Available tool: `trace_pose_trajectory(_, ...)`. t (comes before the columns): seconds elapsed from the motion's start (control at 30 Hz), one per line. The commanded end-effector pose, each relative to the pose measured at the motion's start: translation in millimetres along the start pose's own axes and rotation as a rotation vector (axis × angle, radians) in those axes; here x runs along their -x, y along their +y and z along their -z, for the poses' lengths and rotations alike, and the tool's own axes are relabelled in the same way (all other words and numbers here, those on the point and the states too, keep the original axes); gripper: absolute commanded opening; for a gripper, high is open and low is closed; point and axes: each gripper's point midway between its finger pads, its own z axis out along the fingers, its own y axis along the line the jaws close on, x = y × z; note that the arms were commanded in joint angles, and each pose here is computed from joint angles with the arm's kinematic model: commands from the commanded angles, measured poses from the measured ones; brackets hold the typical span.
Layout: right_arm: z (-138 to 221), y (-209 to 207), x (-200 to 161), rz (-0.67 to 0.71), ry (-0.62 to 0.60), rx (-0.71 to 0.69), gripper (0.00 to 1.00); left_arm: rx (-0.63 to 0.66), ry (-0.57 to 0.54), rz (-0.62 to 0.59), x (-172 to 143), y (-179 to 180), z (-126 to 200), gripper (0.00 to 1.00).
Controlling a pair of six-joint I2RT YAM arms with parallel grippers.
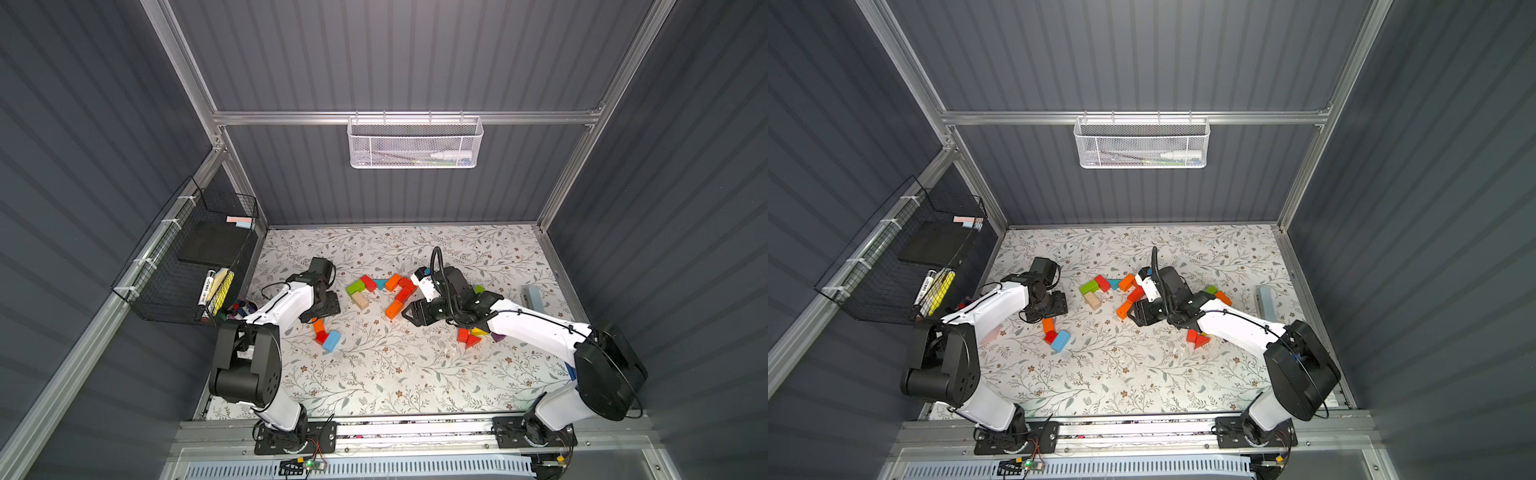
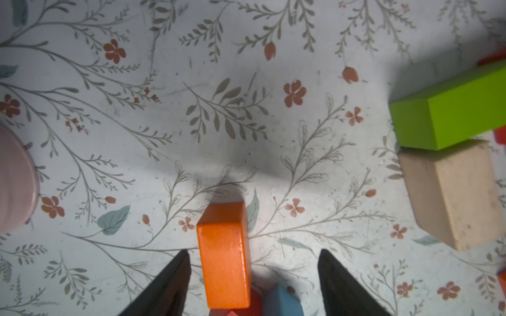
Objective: Assemble a heart with building blocks
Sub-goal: Pick up the building block from the center of the board, then place the building block at the center of the board.
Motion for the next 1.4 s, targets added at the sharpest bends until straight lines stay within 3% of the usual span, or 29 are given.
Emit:
trace_pose_trajectory(0.0, 6, -3, 2, 0.004, -0.021, -0.025, 0.65, 0.06, 0.03, 0.048, -9, 14, -13, 0.71)
trace_pose_trajectory(0.27, 9, -5, 0, 0.0, -0.028, -0.034, 0.65, 0.071, 0.078, 0.102, -20, 18, -28, 0.6)
trace_pose_trajectory(0.47, 10, -3, -1, -0.006, -0.031, -0.02, 0.65, 0.064, 0.079, 0.139, -21, 16, -32, 0.37)
trace_pose_trajectory(0.57, 10, -3, -3, -0.005, -0.028, -0.02, 0.65, 0.119, 0.035, 0.152, -14, 27, -20, 0.29)
trace_pose_trajectory(0.7, 6, -4, -7, -0.018, -0.024, -0.012, 0.65, 0.052, -0.013, 0.165, -14, 16, 8, 0.22)
trace_pose_trajectory(0.93, 8, -5, -8, -0.021, -0.029, -0.016, 0.65, -0.064, -0.041, 0.198, -35, -32, 43, 0.22)
trace_pose_trajectory(1.1, 11, -6, -11, -0.024, -0.031, -0.026, 0.65, -0.148, 0.012, 0.239, -66, -58, 44, 0.22)
trace_pose_trajectory(1.37, 11, -9, -20, -0.034, -0.02, -0.027, 0.65, -0.244, 0.085, 0.225, -83, -103, 25, 0.23)
